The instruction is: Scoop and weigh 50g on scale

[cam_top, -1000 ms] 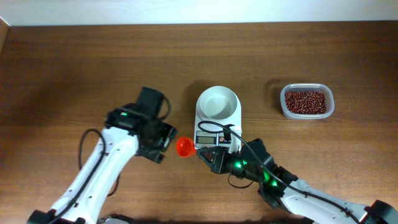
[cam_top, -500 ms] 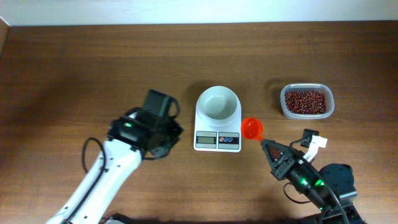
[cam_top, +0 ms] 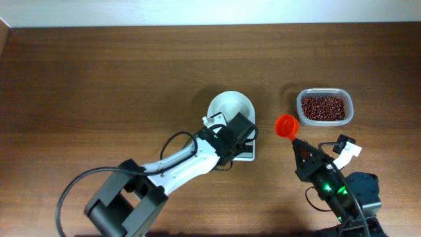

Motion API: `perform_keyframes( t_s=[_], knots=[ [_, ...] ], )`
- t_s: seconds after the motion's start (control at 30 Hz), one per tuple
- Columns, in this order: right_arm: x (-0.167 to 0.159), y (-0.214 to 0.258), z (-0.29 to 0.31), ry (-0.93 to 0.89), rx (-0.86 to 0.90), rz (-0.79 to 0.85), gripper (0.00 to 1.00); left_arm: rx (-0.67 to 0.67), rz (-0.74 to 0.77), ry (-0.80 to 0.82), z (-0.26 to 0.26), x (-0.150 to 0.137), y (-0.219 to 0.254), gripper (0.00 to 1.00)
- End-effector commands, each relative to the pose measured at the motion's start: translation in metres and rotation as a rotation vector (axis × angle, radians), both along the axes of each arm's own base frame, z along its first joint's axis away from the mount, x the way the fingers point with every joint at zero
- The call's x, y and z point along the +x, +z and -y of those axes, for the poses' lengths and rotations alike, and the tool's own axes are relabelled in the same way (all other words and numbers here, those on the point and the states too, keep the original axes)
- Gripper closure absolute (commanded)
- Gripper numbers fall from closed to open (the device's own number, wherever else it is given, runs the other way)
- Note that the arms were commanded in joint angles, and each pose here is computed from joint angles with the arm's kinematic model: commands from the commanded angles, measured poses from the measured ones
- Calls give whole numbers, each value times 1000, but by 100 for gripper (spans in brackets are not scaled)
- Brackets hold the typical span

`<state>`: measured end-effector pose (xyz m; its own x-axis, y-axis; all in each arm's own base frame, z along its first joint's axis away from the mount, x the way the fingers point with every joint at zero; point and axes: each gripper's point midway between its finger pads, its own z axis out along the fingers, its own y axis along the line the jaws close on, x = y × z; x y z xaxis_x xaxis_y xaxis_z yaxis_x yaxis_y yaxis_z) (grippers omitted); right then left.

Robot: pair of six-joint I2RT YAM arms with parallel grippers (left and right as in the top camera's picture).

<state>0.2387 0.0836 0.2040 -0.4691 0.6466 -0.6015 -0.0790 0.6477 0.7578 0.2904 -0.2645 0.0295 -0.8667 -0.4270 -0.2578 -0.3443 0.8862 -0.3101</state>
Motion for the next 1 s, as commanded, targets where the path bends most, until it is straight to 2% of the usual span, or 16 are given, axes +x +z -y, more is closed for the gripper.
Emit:
perform_keyframes(
  t_s=[0.0, 0.13, 0.97],
  knots=[
    [1, 4, 4, -17, -15, 20, 96, 11, 15, -7, 3, 4, -6, 98],
    [1, 4, 4, -17, -15, 20, 96, 4, 20, -40, 15, -3, -8, 96],
    [1, 4, 4, -17, -15, 20, 96, 41, 27, -28, 10, -1, -15, 100]
  ],
)
